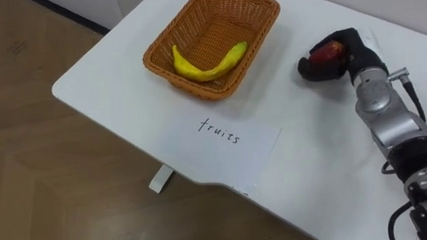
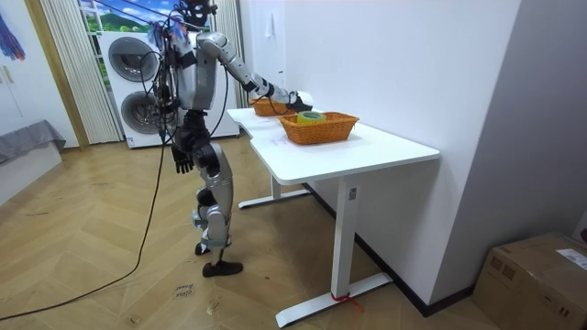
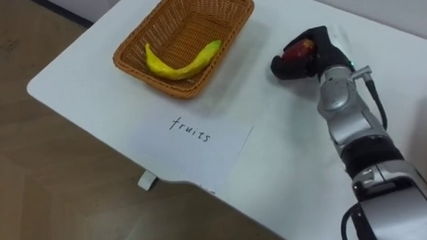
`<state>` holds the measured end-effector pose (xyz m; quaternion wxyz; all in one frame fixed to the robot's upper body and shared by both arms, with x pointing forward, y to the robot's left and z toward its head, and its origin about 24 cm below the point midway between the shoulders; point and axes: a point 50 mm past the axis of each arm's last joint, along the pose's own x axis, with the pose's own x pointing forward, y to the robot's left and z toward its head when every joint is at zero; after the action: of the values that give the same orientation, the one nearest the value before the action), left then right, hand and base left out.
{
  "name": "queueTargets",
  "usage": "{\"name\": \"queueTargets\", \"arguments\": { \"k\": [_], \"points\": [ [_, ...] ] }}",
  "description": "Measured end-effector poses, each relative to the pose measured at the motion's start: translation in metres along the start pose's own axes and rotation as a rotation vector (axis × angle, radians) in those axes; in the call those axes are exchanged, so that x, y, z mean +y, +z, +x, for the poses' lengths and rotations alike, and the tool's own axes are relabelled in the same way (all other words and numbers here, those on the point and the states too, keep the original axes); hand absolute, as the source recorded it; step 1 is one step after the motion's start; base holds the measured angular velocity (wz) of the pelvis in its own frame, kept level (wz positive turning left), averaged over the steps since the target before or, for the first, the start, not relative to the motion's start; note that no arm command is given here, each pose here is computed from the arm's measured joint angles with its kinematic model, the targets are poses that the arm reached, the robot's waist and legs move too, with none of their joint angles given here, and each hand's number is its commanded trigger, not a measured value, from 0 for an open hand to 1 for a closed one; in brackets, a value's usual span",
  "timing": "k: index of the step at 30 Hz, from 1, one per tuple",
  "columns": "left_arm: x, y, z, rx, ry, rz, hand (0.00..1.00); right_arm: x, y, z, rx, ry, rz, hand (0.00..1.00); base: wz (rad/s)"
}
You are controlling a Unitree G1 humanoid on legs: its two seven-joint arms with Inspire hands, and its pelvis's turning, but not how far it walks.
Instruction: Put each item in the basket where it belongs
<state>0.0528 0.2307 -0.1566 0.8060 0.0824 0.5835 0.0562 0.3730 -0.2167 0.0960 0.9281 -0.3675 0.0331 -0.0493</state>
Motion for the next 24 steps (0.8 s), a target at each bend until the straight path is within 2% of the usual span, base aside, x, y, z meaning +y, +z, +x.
{"name": "queueTargets", "arguments": {
  "k": [5,17,24],
  "points": [
    [0.009,-0.002,0.0,0.007,0.035,-0.006,0.0,-0.002,0.018,0.0,-0.078,0.01,0.008,1.0,0.04],
    [0.013,-0.019,-0.005,0.049,0.066,-0.025,0.0,-0.015,0.081,-0.013,-0.344,-0.047,0.011,1.0,0.03],
    [0.014,-0.023,-0.007,0.06,0.061,-0.016,0.0,-0.015,0.094,-0.018,-0.405,-0.031,0.017,1.0,0.03]
  ]
}}
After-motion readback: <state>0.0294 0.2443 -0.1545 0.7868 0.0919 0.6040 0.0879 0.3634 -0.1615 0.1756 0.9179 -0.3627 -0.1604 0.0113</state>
